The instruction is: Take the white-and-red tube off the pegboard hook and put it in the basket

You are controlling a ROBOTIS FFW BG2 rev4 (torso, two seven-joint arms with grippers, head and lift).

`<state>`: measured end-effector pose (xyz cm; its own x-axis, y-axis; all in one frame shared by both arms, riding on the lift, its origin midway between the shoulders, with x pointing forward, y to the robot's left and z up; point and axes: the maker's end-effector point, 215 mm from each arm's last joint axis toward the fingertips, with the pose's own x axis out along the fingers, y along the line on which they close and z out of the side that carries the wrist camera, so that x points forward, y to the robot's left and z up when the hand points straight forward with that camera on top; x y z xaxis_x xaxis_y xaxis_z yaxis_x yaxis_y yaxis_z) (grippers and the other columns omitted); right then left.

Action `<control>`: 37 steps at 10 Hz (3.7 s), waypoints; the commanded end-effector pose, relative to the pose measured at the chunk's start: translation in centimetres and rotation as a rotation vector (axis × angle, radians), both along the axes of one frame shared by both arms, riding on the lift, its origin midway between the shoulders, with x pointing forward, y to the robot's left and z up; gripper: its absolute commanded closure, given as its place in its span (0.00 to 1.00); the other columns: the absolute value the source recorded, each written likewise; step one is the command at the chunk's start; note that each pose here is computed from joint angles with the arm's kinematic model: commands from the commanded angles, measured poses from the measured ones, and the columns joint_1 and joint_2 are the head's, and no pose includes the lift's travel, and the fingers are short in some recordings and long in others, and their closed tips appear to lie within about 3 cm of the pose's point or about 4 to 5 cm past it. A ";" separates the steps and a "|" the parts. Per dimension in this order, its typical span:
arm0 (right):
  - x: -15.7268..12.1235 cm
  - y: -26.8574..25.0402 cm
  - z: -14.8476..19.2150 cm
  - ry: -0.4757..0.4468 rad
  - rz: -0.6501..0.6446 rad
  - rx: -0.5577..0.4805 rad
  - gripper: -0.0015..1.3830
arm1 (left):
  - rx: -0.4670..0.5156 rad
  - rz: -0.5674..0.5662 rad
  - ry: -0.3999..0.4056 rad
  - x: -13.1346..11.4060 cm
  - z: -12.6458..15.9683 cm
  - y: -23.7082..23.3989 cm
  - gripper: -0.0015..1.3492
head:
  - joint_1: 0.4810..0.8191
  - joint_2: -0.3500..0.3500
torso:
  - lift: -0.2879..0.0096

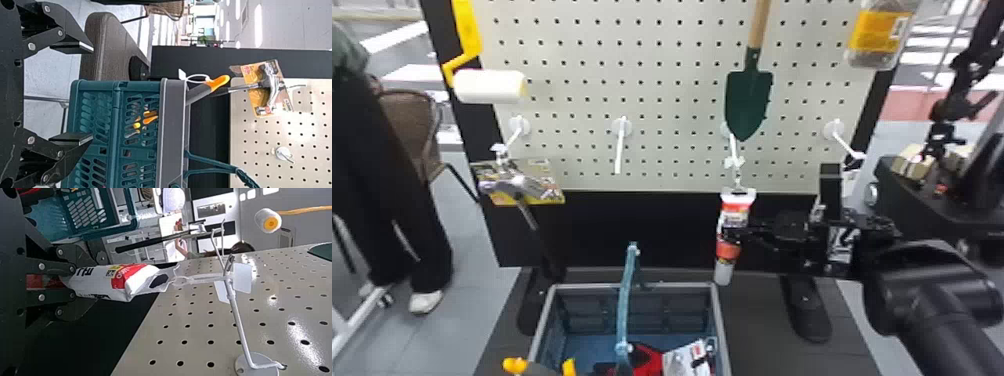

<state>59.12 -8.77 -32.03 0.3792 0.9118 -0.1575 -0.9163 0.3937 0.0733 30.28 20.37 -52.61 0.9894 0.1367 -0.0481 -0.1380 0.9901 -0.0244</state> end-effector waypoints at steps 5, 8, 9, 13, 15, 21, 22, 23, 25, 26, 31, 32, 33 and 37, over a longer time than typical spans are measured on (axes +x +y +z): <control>0.0 0.0 -0.4 0.010 -0.002 0.000 0.78 | -0.002 0.000 0.000 0.0 0.0 -0.1 0.36 | 0.20 0.50 | 0.63; 0.0 0.7 1.3 -0.010 0.009 0.041 0.78 | -0.001 0.000 0.004 -0.1 -0.1 -0.1 0.36 | 0.20 0.50 | 0.63; -0.1 1.3 2.3 -0.026 0.020 0.038 0.78 | -0.001 0.000 0.002 0.0 0.0 -0.1 0.36 | 0.20 0.50 | 0.63; -1.5 2.9 4.7 -0.070 0.051 0.064 0.78 | -0.002 -0.001 0.007 -0.1 -0.2 -0.2 0.36 | 0.20 0.50 | 0.63; -2.6 3.9 5.2 -0.078 0.061 0.075 0.78 | -0.002 0.001 0.007 -0.1 -0.2 -0.1 0.36 | 0.20 0.50 | 0.63; -6.6 7.0 4.2 -0.012 -0.019 0.301 0.78 | -0.006 -0.005 0.010 0.2 -0.3 -0.5 0.36 | 0.20 0.50 | 0.63; -6.9 7.3 4.0 0.016 -0.044 0.357 0.78 | -0.007 -0.006 0.009 0.3 -0.3 -0.6 0.36 | 0.20 0.50 | 0.63; -7.2 7.5 3.1 0.053 -0.051 0.388 0.78 | -0.006 -0.006 0.009 0.4 -0.2 -0.6 0.36 | 0.20 0.50 | 0.63; -8.0 8.8 1.6 0.122 -0.041 0.439 0.78 | -0.008 -0.005 0.012 0.4 -0.3 -0.6 0.36 | 0.20 0.50 | 0.63; -8.4 9.7 0.8 0.160 -0.034 0.464 0.78 | -0.008 -0.007 0.015 0.4 -0.4 -0.7 0.36 | 0.20 0.50 | 0.63; -11.0 12.9 -3.3 0.369 0.001 0.569 0.78 | -0.009 -0.010 0.014 0.6 -0.4 -0.8 0.36 | 0.20 0.50 | 0.63; -11.2 13.0 -3.7 0.389 0.003 0.570 0.78 | -0.010 -0.008 0.014 0.6 -0.4 -0.8 0.36 | 0.20 0.50 | 0.63; -11.4 12.9 -4.0 0.410 0.000 0.579 0.78 | -0.010 -0.008 0.014 0.6 -0.4 -0.8 0.36 | 0.20 0.50 | 0.63; -11.4 12.6 -4.6 0.431 -0.021 0.591 0.08 | -0.013 -0.005 0.014 0.5 -0.4 -0.7 0.36 | 0.20 0.50 | 0.63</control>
